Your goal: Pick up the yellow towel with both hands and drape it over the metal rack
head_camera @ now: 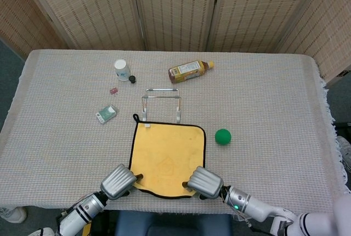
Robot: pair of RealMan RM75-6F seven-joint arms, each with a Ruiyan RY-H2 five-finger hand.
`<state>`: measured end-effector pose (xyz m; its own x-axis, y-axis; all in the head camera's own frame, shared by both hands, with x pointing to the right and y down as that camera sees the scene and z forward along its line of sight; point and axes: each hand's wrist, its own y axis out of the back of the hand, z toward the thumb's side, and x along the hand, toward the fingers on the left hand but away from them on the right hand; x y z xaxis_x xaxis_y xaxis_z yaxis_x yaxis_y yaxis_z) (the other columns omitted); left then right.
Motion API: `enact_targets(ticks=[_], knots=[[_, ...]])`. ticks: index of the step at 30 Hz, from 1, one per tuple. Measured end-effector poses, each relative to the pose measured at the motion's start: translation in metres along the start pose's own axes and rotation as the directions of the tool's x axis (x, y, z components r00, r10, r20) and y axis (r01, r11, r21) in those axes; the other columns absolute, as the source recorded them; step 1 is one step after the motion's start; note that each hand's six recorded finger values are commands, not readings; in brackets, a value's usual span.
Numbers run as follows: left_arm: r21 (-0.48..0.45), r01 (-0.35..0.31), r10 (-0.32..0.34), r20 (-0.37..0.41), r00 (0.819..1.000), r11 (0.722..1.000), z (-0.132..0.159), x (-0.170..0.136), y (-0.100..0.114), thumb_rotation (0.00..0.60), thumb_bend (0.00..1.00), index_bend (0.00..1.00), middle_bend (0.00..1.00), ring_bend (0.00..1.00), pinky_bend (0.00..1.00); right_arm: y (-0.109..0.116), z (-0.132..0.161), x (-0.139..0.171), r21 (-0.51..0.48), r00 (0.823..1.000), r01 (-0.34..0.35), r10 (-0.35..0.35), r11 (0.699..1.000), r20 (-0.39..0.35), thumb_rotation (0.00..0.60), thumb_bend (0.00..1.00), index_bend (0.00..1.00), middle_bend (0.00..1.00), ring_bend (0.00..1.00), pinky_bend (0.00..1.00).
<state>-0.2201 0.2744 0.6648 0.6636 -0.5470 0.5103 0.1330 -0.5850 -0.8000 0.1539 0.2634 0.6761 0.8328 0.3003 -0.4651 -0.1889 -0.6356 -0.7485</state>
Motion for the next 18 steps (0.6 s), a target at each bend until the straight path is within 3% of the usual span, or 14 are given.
enact_targets(ticks=[8,18], knots=[[-0.058,-0.065,0.064,-0.012,0.998,0.996,-0.01,0.003,0.022,0.6,0.45,0.62,1.0,0.89,1.0,0.026,-0.006,-0.002,-0.021,0.995,0.1,-0.099,0.995,0.023,0.6,0.44,0.64,0.91,1.0,1.0],[-0.108,-0.213,0.211,-0.037,0.977,0.971,-0.04,0.022,0.091,0.6,0.45,0.62,1.0,0.89,1.0,0.087,-0.027,-0.004,-0.033,0.956,0.283,-0.28,0.958,0.084,0.6,0.44,0.65,0.92,1.0,1.0]])
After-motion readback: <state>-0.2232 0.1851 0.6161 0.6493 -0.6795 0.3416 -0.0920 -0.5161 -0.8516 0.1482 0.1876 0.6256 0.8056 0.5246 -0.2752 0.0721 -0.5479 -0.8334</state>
